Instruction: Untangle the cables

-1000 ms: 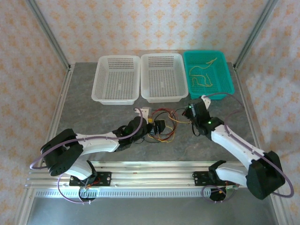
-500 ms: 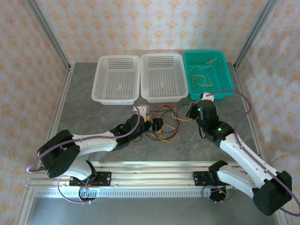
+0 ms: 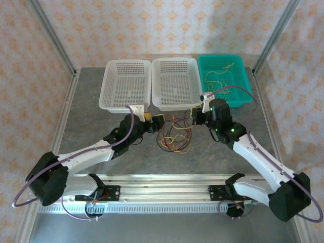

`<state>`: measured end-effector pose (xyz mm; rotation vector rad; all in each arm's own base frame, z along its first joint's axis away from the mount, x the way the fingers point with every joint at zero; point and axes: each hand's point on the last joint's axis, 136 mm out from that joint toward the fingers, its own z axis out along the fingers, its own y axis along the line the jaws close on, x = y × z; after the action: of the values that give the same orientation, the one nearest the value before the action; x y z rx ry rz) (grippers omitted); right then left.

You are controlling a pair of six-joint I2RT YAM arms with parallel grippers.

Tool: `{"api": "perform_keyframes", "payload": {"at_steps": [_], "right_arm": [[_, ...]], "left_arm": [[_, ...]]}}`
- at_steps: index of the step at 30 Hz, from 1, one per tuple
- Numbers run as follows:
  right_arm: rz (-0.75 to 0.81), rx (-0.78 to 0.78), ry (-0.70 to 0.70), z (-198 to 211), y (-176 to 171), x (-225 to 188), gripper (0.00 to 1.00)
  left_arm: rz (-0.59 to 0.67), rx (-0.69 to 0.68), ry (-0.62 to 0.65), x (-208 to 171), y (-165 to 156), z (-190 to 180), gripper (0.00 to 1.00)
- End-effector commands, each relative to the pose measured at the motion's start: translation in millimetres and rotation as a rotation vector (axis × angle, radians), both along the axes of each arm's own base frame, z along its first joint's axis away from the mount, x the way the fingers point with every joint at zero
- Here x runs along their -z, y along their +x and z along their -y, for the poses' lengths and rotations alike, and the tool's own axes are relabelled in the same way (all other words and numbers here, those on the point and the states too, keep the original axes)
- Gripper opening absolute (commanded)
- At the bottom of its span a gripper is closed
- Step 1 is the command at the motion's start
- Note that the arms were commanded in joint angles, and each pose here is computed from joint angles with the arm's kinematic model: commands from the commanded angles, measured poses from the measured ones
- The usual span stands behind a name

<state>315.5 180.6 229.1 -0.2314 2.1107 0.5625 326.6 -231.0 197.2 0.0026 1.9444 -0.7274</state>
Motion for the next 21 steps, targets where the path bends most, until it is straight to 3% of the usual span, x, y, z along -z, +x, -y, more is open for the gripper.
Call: {"api": "perform_keyframes", "payload": {"at_steps": [1, 13, 21], "right_arm": [[0.065, -0.131, 0.033, -29, 5, -27, 0.00], [0.124, -0.316, -0.011, -97, -8, -50, 0.00], [0.128, -0.180, -0.100, -67, -4, -32, 0.00]], "left_arm": [[0.016, -0.028, 0.038, -8, 2, -21, 0.81], [0.028, -0.127, 0.026, -10, 1, -65, 0.82], [0.108, -0.093, 0.027, -24, 0, -62, 0.84]]}}
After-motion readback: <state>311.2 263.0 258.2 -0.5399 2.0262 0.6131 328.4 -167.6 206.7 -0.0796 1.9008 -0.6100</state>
